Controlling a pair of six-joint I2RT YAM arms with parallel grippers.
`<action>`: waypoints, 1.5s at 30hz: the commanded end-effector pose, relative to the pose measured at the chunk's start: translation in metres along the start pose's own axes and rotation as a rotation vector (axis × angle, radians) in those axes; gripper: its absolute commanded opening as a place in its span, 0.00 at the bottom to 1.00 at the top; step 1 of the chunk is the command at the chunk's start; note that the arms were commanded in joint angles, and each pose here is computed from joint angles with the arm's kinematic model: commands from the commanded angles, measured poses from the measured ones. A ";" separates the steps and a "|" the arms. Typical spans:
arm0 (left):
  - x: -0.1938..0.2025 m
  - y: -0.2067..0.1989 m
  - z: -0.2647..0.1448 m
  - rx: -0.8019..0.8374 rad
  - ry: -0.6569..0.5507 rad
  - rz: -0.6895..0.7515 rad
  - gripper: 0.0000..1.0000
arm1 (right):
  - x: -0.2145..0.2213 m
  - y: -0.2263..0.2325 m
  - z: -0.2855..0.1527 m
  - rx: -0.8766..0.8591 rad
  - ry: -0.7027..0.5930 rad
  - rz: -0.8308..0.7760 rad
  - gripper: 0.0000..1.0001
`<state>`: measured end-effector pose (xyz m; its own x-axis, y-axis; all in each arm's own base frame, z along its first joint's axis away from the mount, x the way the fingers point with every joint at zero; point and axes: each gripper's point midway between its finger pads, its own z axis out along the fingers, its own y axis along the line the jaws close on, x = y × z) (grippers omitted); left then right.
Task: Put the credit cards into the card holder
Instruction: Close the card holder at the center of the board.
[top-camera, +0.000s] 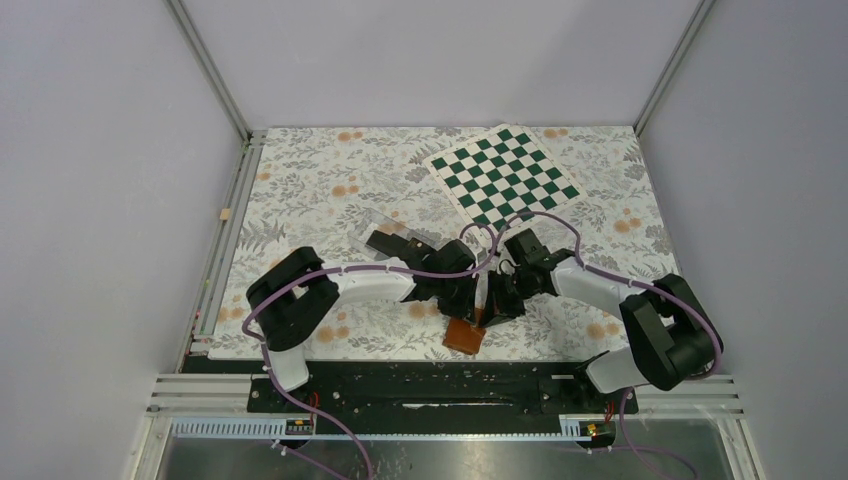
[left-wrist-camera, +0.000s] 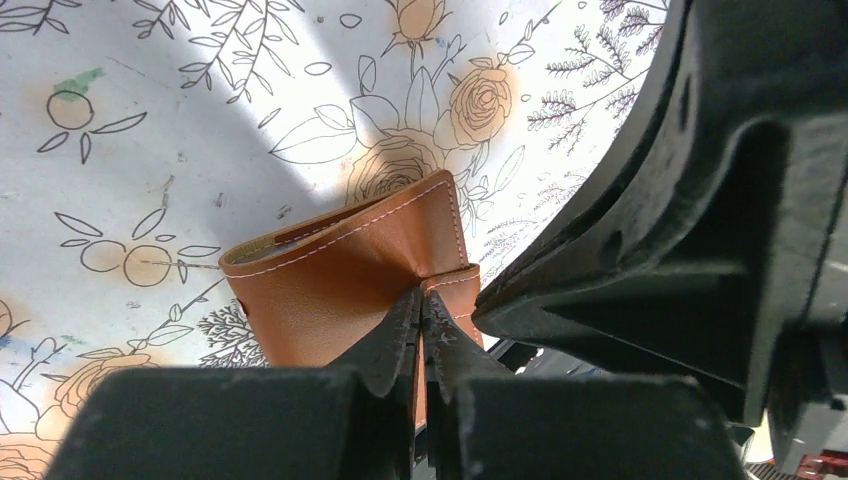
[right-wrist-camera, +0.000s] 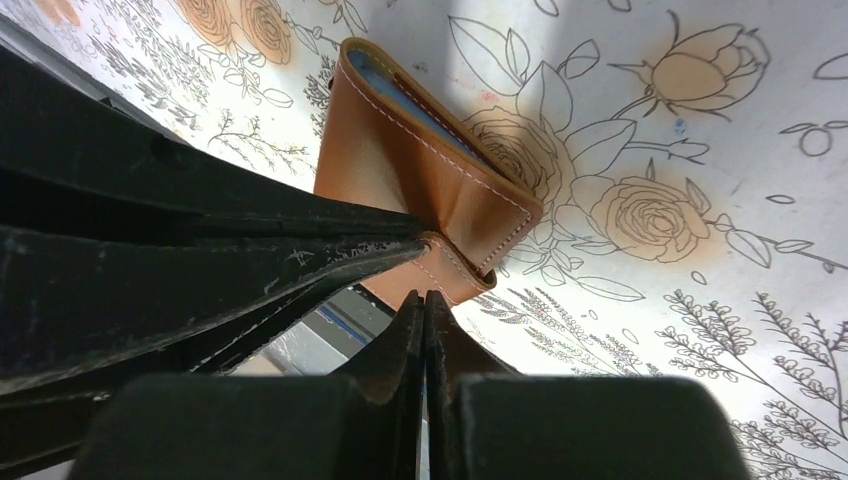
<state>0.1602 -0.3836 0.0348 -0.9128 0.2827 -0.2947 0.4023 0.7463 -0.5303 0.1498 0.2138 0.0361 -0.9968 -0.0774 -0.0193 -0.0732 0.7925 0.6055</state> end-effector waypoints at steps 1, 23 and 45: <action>-0.003 0.013 0.006 -0.047 -0.013 -0.004 0.00 | 0.011 -0.001 0.005 0.003 0.030 -0.016 0.00; -0.003 0.004 -0.015 0.054 -0.046 -0.058 0.13 | 0.011 -0.022 0.026 0.106 0.087 0.037 0.00; 0.001 -0.013 -0.011 0.151 0.005 -0.040 0.00 | 0.006 -0.014 0.024 0.090 0.082 0.026 0.00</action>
<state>0.1514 -0.3776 0.0426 -0.9360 0.2515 -0.2463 0.3517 0.6981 -0.6236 0.1384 0.2192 0.0140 -0.9910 -0.0945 0.0952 -0.0230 0.8191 0.5733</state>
